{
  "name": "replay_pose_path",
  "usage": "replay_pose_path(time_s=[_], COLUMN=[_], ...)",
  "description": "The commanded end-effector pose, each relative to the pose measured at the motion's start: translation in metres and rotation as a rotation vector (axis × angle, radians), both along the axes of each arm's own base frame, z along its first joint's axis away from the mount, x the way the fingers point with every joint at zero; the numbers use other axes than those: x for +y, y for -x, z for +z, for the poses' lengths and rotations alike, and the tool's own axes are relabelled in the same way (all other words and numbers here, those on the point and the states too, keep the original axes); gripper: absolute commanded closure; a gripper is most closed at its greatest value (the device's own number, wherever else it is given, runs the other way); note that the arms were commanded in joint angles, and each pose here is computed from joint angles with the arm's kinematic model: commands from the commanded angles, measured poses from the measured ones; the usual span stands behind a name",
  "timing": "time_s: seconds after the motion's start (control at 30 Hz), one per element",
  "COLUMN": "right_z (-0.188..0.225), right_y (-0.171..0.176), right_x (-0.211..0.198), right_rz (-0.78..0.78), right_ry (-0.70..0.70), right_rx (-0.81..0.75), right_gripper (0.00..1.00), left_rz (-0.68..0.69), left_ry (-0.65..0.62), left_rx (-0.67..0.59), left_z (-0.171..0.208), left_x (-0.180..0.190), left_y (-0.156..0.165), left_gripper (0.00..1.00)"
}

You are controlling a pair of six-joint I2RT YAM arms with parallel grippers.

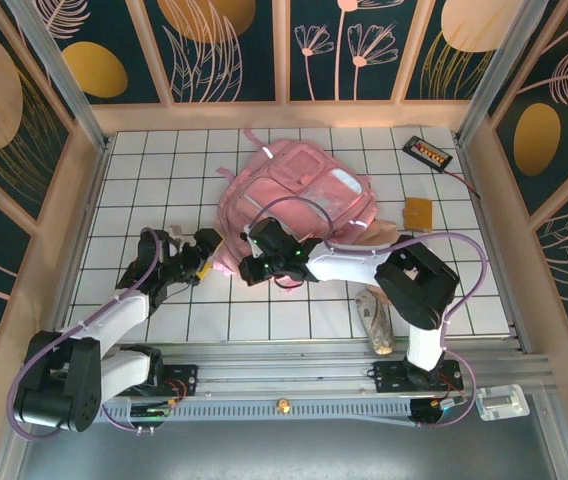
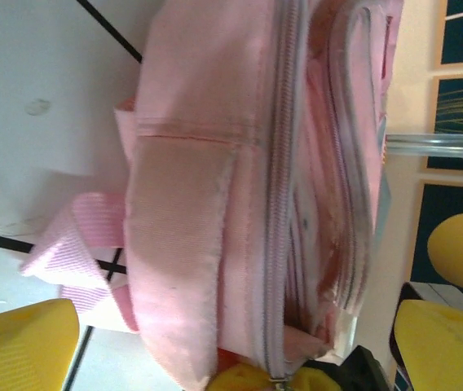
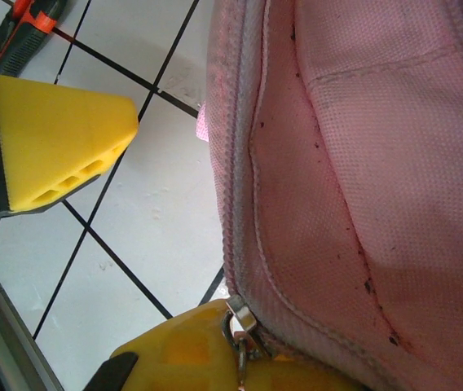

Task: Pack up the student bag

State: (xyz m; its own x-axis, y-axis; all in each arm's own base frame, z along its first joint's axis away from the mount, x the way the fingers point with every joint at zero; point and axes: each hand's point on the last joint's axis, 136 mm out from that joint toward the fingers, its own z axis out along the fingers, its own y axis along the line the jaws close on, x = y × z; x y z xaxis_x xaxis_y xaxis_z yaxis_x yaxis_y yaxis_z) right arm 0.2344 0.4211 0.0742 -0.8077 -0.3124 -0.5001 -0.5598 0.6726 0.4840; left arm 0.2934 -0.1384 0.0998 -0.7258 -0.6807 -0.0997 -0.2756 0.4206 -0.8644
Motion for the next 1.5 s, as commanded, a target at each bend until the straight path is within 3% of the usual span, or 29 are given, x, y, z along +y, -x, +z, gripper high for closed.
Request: replay_pose_path(time_s=[0.0,0.13,0.23,0.37,0.53,0.63,0.77,0.93,1.3,1.47], right_z=[0.052,0.051,0.050,0.050,0.049,0.046,0.041,0.034,0.022,0.028], right_y=[-0.004,-0.001,0.002,0.004,0.004,0.004,0.003,-0.003,-0.017,-0.013], right_x=[0.014,0.015,0.017,0.019,0.019,0.018,0.012,-0.012,-0.111,-0.131], right_rz=[0.045,0.056,0.058,0.062,0.065,0.063,0.047,-0.013,-0.191,-0.212], right_ry=[-0.085,-0.078,-0.080,-0.080,-0.076,-0.071,-0.051,-0.010,0.072,0.067], right_rx=[-0.098,-0.100,-0.098,-0.097,-0.098,-0.094,-0.094,-0.089,-0.081,-0.077], right_gripper=[1.00,1.00,1.00,1.00,1.00,1.00,1.00,1.00,1.00,1.00], left_rz=[-0.011,-0.045,-0.057,-0.060,-0.073,-0.077,-0.077,-0.067,-0.048,-0.042], left_ry=[0.061,0.058,0.054,0.038,0.006,0.002,-0.002,-0.009,-0.050,-0.064], left_rx=[-0.052,-0.047,-0.028,0.005,0.032,0.035,0.033,0.025,-0.005,-0.012], left_z=[0.026,0.026,0.017,0.001,-0.012,-0.015,-0.019,-0.020,-0.011,-0.009], left_x=[-0.013,-0.028,-0.034,-0.036,-0.038,-0.040,-0.040,-0.038,-0.031,-0.029], left_y=[-0.016,-0.023,-0.026,-0.028,-0.034,-0.036,-0.037,-0.035,-0.037,-0.038], left_gripper=[0.02,0.06,0.19,0.22,0.39,0.60,1.00,1.00,1.00,1.00])
